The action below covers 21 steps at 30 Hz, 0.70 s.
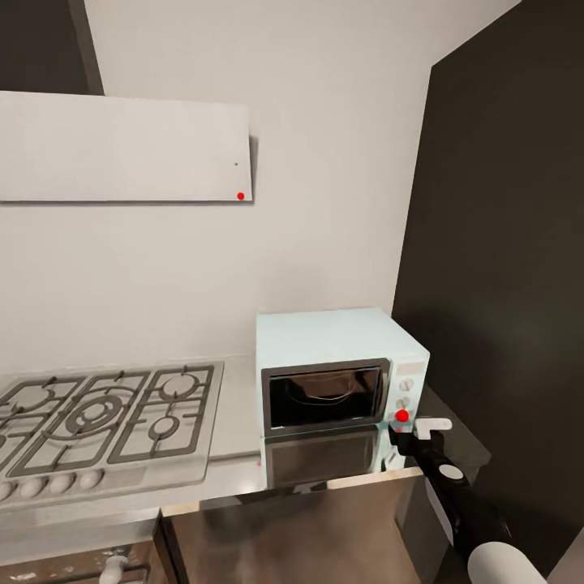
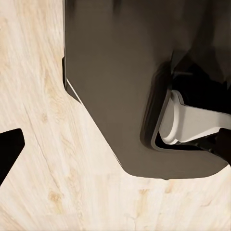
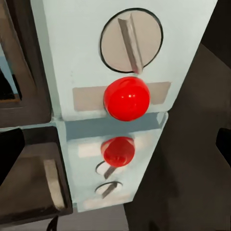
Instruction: In the kitchen, take the popcorn bag from the countertop, put it into the microwave, and heat it until the popcorn is cooked so the cooked popcorn ends up inside the bag.
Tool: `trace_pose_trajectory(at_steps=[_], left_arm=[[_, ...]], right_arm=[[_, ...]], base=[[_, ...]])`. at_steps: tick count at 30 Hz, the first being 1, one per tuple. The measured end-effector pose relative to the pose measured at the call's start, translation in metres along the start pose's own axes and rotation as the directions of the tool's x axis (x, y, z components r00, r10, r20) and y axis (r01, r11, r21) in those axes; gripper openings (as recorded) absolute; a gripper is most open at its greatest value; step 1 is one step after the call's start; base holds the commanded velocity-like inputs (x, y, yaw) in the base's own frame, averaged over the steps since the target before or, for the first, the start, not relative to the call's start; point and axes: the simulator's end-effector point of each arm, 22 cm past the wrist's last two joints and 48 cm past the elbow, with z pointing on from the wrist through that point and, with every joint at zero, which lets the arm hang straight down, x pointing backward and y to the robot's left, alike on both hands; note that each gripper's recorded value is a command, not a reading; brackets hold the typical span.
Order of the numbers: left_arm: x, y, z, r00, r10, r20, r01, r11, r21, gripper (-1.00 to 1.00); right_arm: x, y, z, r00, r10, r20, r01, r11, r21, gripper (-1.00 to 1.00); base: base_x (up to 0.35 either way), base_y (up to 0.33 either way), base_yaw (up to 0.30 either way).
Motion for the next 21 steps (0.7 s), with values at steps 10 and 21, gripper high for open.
trace_pose_trajectory(at_steps=[10,21], left_arm=[[0.0,-0.0001,0.0,1.0,-0.001,0.0,0.001,1.0,0.0,1.0],[0.0,0.0001,0.0,1.0,0.0,0.0,0.0,1.0,0.0,1.0]], right_arm=[[-0.0001,0.0016,-0.0002,1.0,-0.001,0.024,0.001,1.0,-0.003,1.0],[0.0,0.0006,-0.0003,1.0,0.002,0.024,-0.002,1.0,-0.001,-1.0]], base=[[0.001,0.0,0.0],[0.0,0.0,0.0]])
